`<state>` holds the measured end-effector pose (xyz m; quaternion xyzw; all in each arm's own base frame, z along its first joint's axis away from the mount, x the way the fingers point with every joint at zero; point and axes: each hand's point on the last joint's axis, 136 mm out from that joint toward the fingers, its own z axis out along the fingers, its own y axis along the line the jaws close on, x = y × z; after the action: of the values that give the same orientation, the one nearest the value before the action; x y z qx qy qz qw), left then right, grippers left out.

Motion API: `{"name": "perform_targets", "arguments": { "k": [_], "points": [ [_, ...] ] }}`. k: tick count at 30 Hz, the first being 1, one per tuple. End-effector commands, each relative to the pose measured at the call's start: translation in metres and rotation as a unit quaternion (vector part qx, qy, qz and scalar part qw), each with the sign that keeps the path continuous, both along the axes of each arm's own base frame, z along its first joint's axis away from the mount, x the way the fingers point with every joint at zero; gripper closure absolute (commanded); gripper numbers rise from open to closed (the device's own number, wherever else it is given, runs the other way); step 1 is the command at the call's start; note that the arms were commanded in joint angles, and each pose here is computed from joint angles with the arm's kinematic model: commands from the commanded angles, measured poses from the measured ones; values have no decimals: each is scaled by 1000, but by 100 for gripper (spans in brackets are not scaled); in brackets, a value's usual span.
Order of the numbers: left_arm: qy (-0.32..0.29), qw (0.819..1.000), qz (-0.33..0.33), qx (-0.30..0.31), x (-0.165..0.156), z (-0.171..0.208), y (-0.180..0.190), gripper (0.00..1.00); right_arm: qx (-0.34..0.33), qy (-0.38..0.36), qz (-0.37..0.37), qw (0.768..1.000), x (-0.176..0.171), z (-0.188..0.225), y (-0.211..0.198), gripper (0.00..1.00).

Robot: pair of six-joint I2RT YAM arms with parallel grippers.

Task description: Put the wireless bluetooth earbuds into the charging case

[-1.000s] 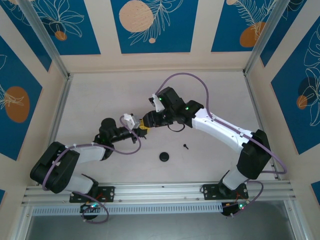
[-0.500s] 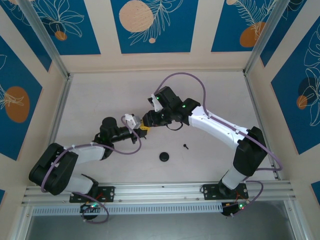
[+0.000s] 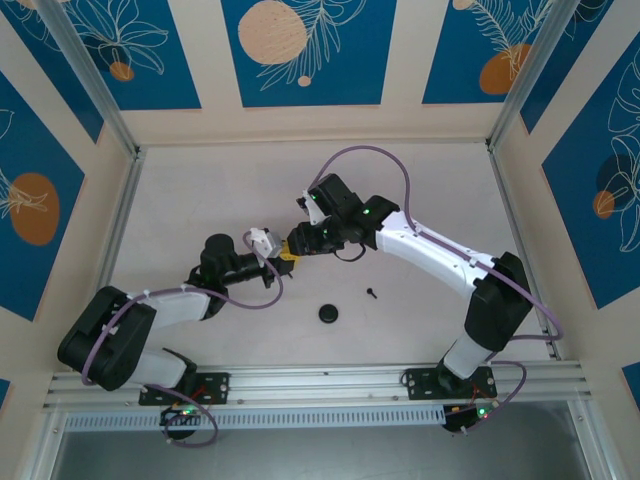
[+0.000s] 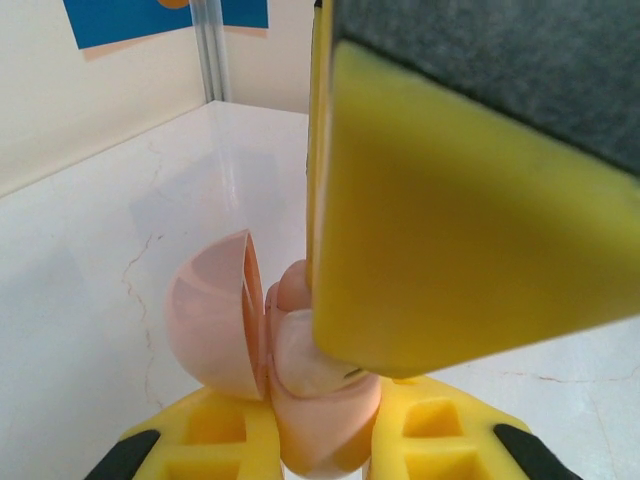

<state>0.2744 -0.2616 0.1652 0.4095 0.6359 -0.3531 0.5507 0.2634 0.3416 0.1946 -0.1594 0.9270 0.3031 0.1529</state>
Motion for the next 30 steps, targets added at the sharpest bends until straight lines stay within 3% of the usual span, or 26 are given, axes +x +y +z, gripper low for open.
{"name": "perform_targets", "arguments": {
  "k": [1,10,30],
  "points": [
    [-43,999,-7,-14,2,24,-4,94,4,10,6,1000,-2,4,3,63],
    [-43,999,-8,-14,2,25,-5,94,12,13,11,1000,-5,4,5,69],
    [-43,999,-1,-8,4,22,-4,94,48,-8,4,999,-11,37,-7,65]
  ]
}}
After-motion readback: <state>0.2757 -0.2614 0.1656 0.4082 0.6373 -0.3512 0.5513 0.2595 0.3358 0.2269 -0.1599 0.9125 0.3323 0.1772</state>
